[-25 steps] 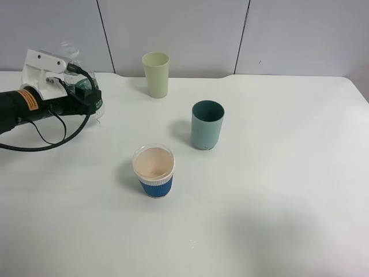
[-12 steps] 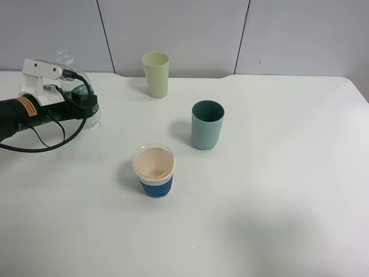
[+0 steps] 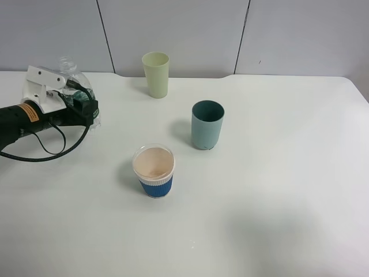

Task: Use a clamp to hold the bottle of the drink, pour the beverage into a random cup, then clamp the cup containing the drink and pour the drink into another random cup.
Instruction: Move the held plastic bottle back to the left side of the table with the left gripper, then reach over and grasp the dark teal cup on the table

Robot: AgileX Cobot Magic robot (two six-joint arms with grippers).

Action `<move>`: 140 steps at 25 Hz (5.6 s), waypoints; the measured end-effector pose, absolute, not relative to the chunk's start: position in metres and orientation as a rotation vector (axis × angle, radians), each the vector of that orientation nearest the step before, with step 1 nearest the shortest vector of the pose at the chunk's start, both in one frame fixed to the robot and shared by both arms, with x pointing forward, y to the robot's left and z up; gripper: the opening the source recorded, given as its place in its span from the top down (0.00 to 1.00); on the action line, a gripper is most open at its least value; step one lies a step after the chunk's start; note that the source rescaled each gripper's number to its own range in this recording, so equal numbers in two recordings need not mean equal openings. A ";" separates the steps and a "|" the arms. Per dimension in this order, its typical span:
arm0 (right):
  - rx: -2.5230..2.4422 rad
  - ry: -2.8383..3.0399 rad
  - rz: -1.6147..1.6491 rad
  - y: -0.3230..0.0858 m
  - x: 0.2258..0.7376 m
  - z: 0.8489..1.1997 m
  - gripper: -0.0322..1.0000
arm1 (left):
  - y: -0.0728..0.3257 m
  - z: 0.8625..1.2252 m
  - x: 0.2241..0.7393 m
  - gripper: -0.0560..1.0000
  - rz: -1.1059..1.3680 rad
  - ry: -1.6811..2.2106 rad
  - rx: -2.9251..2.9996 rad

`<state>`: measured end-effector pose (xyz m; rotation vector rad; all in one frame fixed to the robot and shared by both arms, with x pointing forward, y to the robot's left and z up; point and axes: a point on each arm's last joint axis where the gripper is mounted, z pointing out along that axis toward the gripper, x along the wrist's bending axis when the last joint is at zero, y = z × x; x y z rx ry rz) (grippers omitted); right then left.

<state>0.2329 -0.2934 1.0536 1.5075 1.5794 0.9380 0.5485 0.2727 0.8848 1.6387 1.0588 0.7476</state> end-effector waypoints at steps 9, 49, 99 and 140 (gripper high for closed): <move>1.508 1.579 0.938 -0.293 0.233 1.054 0.00 | 0.273 0.870 0.547 0.91 0.737 1.078 1.657; 1.508 1.579 0.938 -0.293 0.233 1.054 0.00 | 0.277 0.867 0.549 0.43 0.777 1.104 1.637; 1.508 1.579 0.938 -0.293 0.233 1.054 0.00 | 0.306 1.081 0.415 0.01 1.131 1.326 1.220; 1.508 1.579 0.938 -0.293 0.233 1.054 0.00 | 0.301 1.055 0.233 0.01 0.976 1.717 1.340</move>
